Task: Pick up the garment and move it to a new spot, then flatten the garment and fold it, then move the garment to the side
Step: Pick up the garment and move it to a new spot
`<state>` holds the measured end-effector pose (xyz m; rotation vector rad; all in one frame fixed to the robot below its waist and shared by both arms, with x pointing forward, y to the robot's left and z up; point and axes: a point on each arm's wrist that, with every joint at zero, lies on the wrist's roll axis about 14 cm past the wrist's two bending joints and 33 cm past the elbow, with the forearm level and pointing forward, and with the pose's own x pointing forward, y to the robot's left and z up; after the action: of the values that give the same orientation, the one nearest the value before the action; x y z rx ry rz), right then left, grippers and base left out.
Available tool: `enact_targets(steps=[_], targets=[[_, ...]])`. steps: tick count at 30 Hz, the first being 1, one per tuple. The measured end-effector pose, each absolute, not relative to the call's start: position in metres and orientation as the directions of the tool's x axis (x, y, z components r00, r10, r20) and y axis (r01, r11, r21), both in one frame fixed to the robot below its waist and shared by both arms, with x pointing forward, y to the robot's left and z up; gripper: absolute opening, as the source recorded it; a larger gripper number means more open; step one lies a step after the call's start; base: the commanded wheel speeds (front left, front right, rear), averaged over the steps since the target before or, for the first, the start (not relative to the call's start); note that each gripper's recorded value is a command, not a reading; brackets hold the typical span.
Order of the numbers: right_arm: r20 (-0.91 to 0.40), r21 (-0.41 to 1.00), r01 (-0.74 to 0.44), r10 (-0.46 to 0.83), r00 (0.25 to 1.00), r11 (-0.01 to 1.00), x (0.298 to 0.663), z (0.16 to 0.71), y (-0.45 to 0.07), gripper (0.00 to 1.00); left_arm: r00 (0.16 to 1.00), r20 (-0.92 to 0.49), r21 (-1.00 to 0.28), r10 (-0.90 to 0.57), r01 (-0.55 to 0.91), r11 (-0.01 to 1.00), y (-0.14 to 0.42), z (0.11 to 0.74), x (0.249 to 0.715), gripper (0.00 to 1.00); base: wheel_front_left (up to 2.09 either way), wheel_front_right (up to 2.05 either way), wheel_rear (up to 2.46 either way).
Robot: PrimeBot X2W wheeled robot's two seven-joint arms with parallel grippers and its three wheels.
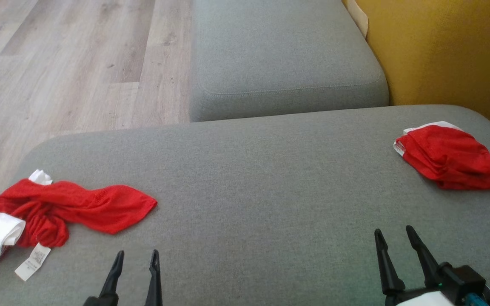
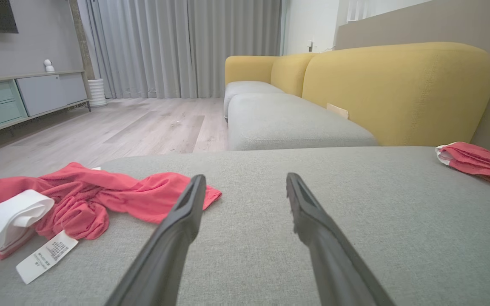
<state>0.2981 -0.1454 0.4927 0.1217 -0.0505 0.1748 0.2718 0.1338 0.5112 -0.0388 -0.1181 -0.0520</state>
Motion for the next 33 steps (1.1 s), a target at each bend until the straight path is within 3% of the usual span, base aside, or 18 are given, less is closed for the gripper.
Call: enact_targets(steps=[33], targets=[[0.029, 0.128, -0.193, 0.191, 0.981, 0.973, 0.298, 0.483, -0.138, 1.00, 0.997, 0.076, -0.024, -0.019, 0.021, 0.999, 0.145, 0.497, 0.270, 1.00, 0.00, 0.00, 0.00]])
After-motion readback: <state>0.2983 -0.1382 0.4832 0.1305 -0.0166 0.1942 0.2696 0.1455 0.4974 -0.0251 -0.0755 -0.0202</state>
